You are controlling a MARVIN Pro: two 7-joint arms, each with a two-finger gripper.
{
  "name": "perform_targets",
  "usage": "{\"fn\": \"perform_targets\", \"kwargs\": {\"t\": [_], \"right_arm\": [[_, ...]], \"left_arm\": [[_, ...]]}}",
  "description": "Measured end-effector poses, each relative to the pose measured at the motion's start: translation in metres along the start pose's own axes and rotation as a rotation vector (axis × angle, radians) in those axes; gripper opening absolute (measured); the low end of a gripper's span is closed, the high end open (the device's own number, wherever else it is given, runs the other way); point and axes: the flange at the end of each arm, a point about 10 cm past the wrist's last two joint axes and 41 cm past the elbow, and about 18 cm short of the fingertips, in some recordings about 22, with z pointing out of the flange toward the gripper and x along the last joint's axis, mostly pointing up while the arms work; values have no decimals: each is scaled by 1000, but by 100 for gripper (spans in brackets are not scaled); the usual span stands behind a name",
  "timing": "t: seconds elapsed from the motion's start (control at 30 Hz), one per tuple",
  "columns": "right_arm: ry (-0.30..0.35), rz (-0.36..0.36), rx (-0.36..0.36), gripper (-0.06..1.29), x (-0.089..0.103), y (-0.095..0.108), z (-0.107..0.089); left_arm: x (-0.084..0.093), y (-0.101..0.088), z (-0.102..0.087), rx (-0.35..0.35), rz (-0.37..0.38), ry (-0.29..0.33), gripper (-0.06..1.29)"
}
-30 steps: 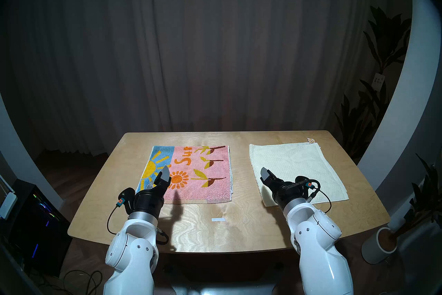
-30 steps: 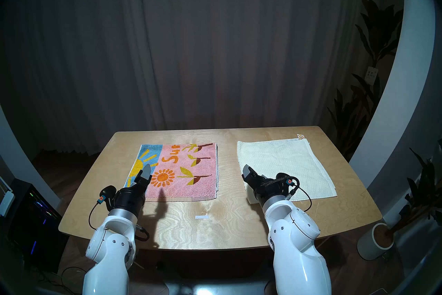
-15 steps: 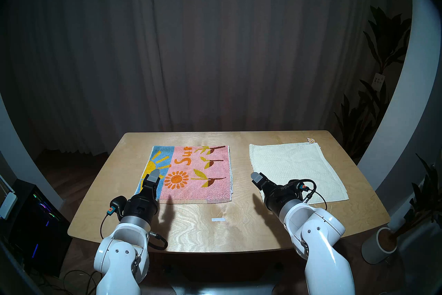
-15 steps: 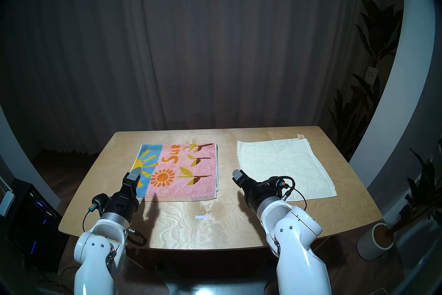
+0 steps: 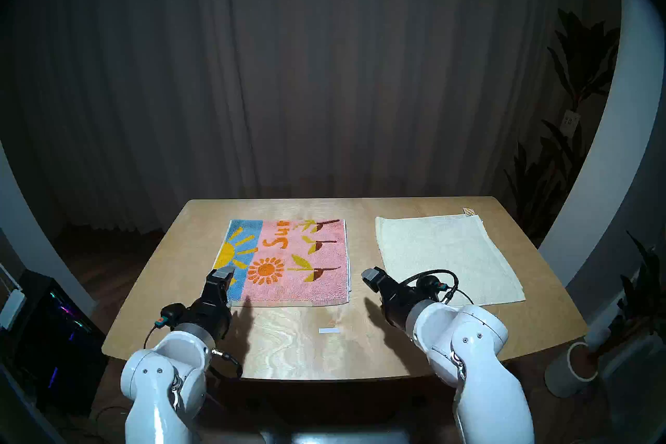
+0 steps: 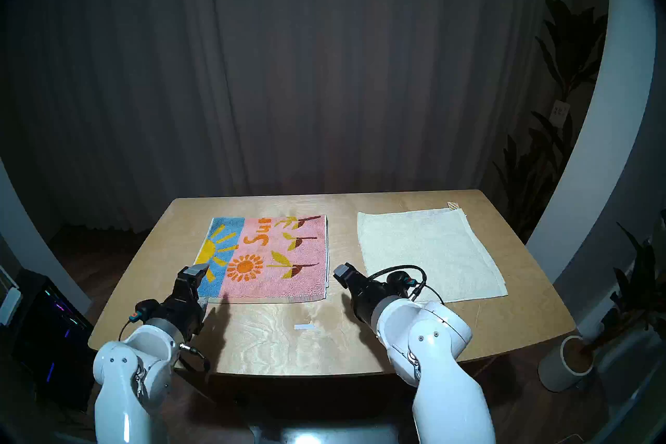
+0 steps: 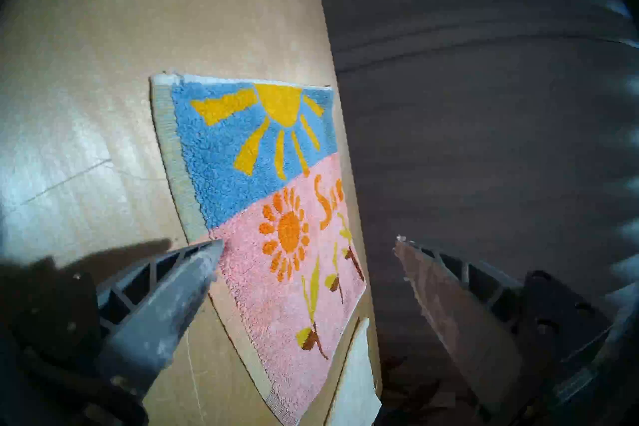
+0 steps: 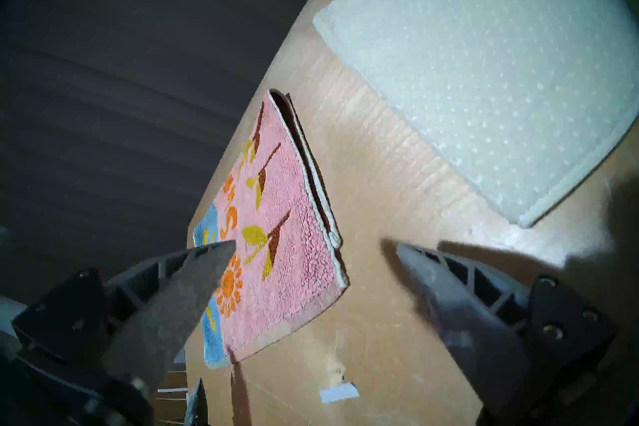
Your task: Fold each towel twice and stack them on table
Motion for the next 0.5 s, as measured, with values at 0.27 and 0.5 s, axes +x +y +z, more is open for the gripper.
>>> {"fn": "perform_targets", "kwargs": {"t": [0.27,0.5], "right_arm": [[-14,65,-12,123,-10,-5,10],[-40,128,3,123,-19,1,18]], "left_arm": [[10,-1,3,51,-61,-68,126],[13,-4,5,62,-80,-105,126]]}}
